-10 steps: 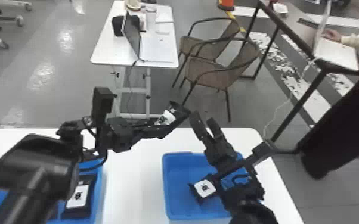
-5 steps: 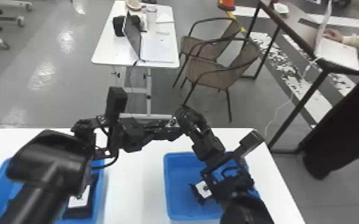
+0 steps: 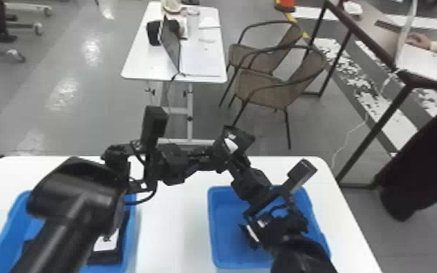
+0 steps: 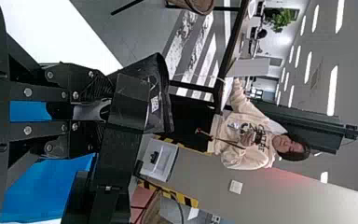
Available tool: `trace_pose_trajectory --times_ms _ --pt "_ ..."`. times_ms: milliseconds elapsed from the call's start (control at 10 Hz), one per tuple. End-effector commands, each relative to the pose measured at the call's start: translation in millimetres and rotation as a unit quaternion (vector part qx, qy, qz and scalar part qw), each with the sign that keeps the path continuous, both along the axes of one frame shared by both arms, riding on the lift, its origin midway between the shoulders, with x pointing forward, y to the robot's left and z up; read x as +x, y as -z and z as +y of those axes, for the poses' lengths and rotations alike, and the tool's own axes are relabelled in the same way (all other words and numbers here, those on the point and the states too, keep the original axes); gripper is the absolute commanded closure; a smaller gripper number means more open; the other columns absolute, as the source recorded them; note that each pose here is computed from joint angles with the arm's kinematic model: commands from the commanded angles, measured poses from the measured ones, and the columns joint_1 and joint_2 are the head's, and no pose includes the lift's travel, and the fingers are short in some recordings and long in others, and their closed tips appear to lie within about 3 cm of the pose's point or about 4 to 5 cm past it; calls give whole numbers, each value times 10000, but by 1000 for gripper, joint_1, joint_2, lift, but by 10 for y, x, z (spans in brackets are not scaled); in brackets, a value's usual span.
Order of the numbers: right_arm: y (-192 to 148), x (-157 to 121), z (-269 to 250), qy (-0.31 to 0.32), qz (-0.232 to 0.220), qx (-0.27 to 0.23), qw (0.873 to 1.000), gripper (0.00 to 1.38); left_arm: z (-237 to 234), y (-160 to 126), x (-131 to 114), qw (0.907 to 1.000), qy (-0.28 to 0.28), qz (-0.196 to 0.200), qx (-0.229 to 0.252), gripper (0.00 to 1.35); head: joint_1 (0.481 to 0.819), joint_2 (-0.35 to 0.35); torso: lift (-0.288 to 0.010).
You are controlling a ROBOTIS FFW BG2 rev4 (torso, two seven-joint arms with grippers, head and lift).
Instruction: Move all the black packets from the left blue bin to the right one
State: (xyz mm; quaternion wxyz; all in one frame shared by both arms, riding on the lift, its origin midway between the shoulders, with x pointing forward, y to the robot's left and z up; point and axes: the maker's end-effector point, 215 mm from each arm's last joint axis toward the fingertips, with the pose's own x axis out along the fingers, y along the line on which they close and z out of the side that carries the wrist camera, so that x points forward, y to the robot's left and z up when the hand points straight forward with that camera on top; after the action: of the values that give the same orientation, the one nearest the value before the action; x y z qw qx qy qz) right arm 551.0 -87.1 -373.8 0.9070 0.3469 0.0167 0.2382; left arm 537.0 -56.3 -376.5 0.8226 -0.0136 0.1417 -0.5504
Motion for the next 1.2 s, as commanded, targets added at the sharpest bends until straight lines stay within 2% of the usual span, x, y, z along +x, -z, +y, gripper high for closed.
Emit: trace_pose_trajectory --times_ms 0,100,200,300,400,500,600,700,1100 --pt "-24 25 -50 92 -65 -5 9999 880 -18 2 -24 10000 17 34 -50 1003 695 -144 0" --pt "-38 38 -84 149 -117 -12 9998 895 -30 27 -57 9999 29 114 -92 880 695 -145 0" --pt "-33 47 -107 194 -126 -20 9997 1108 -48 32 -76 9998 46 154 -122 861 695 -150 0" --pt "-30 56 -180 348 -119 16 9993 1253 -50 28 -85 9997 56 176 -153 854 695 -155 0" --pt "-18 52 -213 393 -121 48 9991 1230 -14 35 -89 9995 8 228 -236 841 695 -162 0" --pt "18 44 -264 448 -99 27 9989 1230 45 33 -98 9990 -64 280 -343 690 695 -165 0" --pt "62 30 -369 551 -67 12 9985 1231 187 8 -102 9985 -191 350 -378 469 695 -166 0" --pt "119 11 -506 684 -15 -13 9977 1231 387 -46 -70 9977 -402 331 -429 358 695 -168 0" --pt "522 -199 -936 1115 382 -53 9930 1230 1204 -31 -112 9892 -1243 451 -637 337 695 -141 0"
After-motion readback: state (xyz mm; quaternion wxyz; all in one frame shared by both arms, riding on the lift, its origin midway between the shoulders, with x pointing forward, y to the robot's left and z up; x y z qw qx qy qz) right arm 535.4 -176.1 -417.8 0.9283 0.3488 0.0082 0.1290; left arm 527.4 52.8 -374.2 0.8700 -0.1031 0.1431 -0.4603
